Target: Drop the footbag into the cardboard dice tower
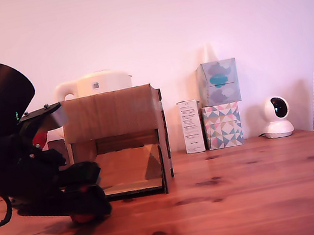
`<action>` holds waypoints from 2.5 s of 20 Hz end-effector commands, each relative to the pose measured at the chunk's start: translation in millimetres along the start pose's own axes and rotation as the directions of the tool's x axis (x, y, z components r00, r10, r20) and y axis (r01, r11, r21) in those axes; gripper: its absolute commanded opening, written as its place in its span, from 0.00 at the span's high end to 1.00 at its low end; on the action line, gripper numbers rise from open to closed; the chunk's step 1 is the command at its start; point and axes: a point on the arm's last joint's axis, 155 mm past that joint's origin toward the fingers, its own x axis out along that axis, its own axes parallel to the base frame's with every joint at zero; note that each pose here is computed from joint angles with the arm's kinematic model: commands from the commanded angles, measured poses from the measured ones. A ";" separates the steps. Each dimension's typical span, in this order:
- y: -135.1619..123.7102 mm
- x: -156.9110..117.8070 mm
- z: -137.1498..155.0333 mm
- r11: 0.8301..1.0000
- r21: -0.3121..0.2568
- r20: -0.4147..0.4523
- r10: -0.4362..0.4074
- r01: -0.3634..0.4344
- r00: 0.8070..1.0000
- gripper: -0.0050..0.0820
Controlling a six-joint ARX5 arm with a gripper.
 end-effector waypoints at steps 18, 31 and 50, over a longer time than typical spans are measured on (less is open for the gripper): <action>-28.1 -124.0 78.3 0.997 0.000 0.182 -0.081 0.082 0.980 0.82; -32.2 -162.8 226.1 0.991 0.129 0.647 -0.097 0.016 0.757 0.82; -2.6 -61.4 243.6 0.999 0.030 0.161 -0.033 0.029 0.986 0.33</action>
